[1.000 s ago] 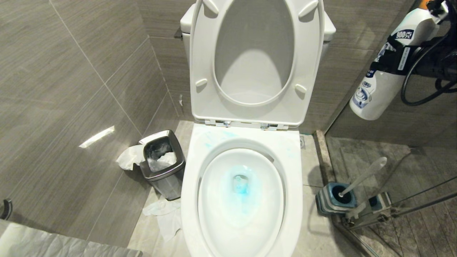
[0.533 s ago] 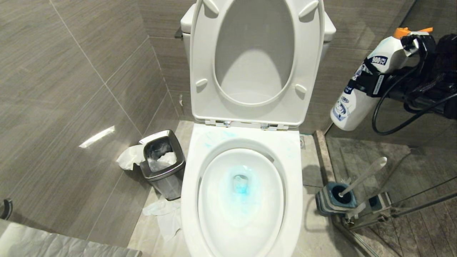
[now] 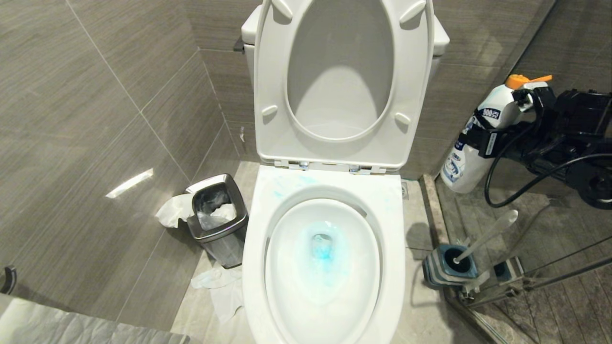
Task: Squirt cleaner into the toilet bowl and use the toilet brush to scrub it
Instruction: Place the cleaning agent on the floor
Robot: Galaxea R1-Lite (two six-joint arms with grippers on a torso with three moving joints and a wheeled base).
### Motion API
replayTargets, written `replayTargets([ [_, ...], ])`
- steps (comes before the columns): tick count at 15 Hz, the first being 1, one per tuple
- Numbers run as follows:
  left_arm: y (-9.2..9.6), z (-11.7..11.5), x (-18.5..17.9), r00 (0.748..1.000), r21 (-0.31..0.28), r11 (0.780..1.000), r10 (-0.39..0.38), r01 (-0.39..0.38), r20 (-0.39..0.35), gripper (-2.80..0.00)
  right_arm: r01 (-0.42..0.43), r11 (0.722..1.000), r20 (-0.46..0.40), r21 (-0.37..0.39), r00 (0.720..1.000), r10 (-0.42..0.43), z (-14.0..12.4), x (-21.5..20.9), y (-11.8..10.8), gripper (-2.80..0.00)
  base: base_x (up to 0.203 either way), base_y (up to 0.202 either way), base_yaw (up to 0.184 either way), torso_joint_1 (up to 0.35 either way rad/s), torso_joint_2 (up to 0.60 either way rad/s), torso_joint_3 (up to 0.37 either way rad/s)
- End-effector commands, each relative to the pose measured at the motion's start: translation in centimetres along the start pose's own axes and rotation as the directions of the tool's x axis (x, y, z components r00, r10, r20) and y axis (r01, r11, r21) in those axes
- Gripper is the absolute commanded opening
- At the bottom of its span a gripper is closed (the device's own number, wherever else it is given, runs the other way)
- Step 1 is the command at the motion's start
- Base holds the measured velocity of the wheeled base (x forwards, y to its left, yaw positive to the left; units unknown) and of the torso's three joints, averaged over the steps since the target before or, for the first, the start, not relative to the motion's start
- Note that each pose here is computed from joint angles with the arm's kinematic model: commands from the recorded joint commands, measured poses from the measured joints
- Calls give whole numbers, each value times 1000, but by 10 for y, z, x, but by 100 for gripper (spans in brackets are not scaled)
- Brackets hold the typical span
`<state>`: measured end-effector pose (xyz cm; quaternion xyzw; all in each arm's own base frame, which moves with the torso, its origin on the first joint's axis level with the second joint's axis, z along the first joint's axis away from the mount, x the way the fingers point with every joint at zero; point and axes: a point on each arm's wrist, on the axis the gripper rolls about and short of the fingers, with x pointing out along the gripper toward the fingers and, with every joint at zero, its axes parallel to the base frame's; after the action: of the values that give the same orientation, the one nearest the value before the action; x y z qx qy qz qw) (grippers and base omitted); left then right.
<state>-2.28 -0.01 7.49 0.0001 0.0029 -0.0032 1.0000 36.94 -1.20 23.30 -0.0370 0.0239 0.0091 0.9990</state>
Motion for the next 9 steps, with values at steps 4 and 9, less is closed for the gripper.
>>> replayTargets([
  [4, 0, 0, 0, 1000, 0, 1000, 0, 0, -4, -280, -1, 1000, 71, -19, 997, 2, -56, 31, 4, -280, 0, 0, 0, 0, 0, 0],
  [9, 0, 0, 0, 1000, 3, 1000, -1, 1, -3, -280, -20, 1000, 48, -12, 999, 20, -97, 45, 12, -280, 0, 0, 0, 0, 0, 0],
])
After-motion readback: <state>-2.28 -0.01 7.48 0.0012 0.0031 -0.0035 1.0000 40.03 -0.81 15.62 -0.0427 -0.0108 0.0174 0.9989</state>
